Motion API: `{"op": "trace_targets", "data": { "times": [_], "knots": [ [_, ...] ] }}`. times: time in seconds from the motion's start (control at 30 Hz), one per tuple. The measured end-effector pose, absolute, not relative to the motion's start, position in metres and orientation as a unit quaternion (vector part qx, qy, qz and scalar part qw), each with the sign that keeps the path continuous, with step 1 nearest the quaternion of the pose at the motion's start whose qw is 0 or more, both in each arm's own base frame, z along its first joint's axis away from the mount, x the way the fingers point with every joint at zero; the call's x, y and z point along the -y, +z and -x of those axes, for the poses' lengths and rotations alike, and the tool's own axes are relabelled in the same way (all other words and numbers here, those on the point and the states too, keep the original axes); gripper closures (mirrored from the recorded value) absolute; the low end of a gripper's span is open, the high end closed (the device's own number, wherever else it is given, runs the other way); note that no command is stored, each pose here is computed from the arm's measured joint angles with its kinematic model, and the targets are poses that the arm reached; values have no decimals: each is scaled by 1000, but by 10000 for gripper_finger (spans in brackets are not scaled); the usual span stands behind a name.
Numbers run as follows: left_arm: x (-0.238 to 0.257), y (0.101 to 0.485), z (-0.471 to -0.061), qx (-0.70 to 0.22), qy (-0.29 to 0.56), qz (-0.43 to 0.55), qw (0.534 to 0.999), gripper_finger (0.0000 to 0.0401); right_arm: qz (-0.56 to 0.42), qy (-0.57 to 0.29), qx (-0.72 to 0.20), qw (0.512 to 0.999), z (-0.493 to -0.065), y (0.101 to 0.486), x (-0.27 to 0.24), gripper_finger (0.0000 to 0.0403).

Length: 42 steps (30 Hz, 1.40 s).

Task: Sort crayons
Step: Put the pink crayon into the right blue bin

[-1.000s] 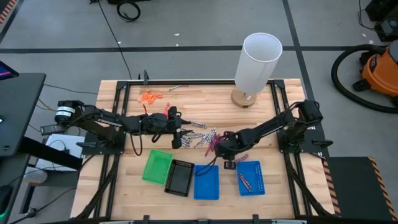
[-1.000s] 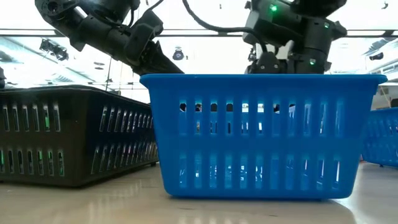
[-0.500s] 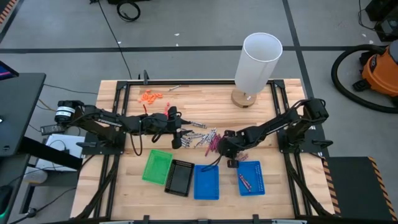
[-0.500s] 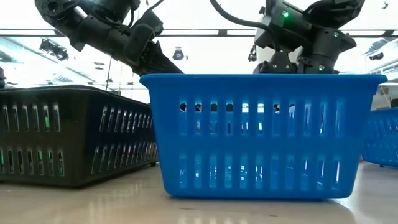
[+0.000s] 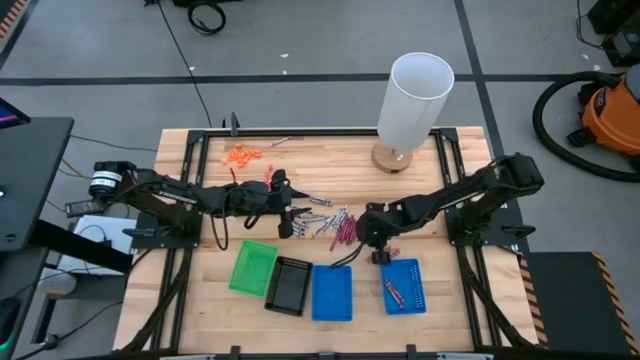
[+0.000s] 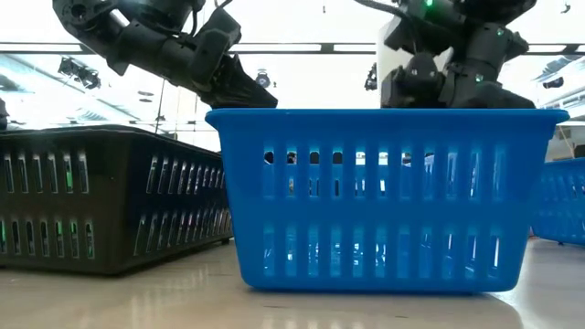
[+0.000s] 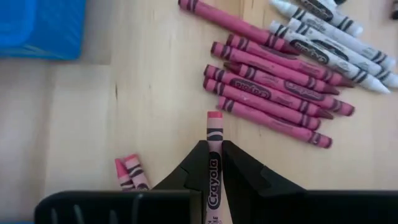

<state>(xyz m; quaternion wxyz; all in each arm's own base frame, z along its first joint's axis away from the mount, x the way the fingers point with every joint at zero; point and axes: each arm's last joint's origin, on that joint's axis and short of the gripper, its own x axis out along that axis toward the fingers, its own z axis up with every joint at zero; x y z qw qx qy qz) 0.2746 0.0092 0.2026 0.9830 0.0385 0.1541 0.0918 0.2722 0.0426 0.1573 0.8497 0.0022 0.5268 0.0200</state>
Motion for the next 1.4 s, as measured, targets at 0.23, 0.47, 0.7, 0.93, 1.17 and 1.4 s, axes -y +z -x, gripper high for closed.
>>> {"op": "trace_targets", "data": {
  "times": [0.23,0.47,0.7,0.93,1.17,1.4],
  "knots": [
    [-7,192,-283,-149,90,-22,984,220,-20,1,-492,871,-267,178,-41,359],
    [1,194,-282,-148,75,-35,986,220,-41,-26,-476,878,-259,191,-47,359],
    [2,194,-282,-150,73,-42,985,220,-68,-33,-486,871,-258,199,-57,359],
    [1,194,-282,-149,75,-42,985,220,-88,-30,-482,871,-258,219,-77,359],
    [1,193,-281,-156,73,-50,984,220,-123,-44,-507,852,-245,218,-101,359],
    [1,193,-281,-156,73,-52,984,220,-163,-88,-489,852,-221,219,-138,359]
  ]
}}
